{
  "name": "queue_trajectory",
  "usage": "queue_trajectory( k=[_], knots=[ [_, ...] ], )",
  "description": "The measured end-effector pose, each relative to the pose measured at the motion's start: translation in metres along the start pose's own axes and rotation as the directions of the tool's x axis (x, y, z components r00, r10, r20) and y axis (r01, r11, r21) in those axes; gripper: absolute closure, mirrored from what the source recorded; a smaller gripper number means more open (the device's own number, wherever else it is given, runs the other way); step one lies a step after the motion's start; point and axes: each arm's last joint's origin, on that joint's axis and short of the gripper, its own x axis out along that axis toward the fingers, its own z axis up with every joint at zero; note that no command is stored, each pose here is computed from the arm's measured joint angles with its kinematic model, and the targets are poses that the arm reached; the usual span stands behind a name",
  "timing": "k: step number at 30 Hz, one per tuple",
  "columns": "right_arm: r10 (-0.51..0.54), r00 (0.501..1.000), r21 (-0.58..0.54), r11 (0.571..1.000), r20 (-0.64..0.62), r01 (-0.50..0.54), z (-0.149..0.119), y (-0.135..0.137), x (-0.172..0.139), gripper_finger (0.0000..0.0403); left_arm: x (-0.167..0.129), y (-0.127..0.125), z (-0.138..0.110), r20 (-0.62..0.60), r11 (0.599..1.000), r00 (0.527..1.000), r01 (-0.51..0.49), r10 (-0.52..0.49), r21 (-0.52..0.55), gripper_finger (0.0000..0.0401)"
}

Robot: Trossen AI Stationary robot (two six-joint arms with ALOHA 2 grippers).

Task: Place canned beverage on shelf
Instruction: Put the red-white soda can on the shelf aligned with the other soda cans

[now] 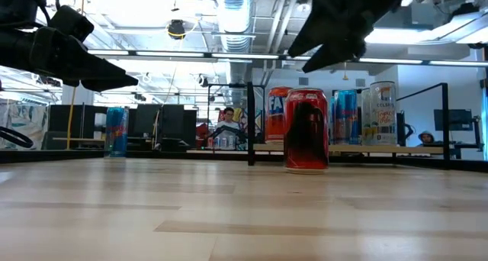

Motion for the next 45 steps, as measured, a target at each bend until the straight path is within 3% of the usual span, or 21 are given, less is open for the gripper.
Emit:
queue_trajectory(
  k=[2, 8, 14, 23, 36, 45],
  knots=[
    [0.066, 0.998, -0.040, 0.997, -0.022, -0.067, 0.005, -0.005, -0.001, 0.0031, 0.000, 0.000, 0.000, 0.000, 1.000, 1.000, 0.000, 0.000, 0.000, 0.0035],
    [0.134, 0.988, -0.173, 0.974, -0.082, -0.146, 0.014, -0.026, 0.009, 0.0031, 0.000, 0.000, 0.000, 0.000, 1.000, 1.000, 0.000, 0.000, 0.000, 0.0035],
    [0.177, 0.969, -0.204, 0.956, -0.174, -0.211, 0.015, -0.050, 0.029, 0.0031, 0.000, 0.000, 0.000, 0.000, 1.000, 1.000, 0.000, 0.000, 0.000, 0.0035],
    [0.247, 0.940, -0.234, 0.924, -0.235, -0.302, 0.015, -0.058, 0.034, 0.0031, 0.000, 0.000, 0.000, 0.000, 1.000, 1.000, 0.000, 0.000, 0.000, 0.0035],
    [0.189, 0.925, -0.282, 0.915, -0.330, -0.288, 0.000, -0.060, 0.051, 0.0035, 0.000, 0.000, 0.000, -0.001, 1.000, 1.000, 0.000, 0.000, 0.000, 0.0035],
    [0.161, 0.928, -0.157, 0.962, -0.336, -0.223, 0.000, -0.063, 0.051, 0.0070, 0.000, 0.000, 0.000, -0.001, 1.000, 1.000, 0.000, 0.000, 0.000, 0.0035]
  ],
)
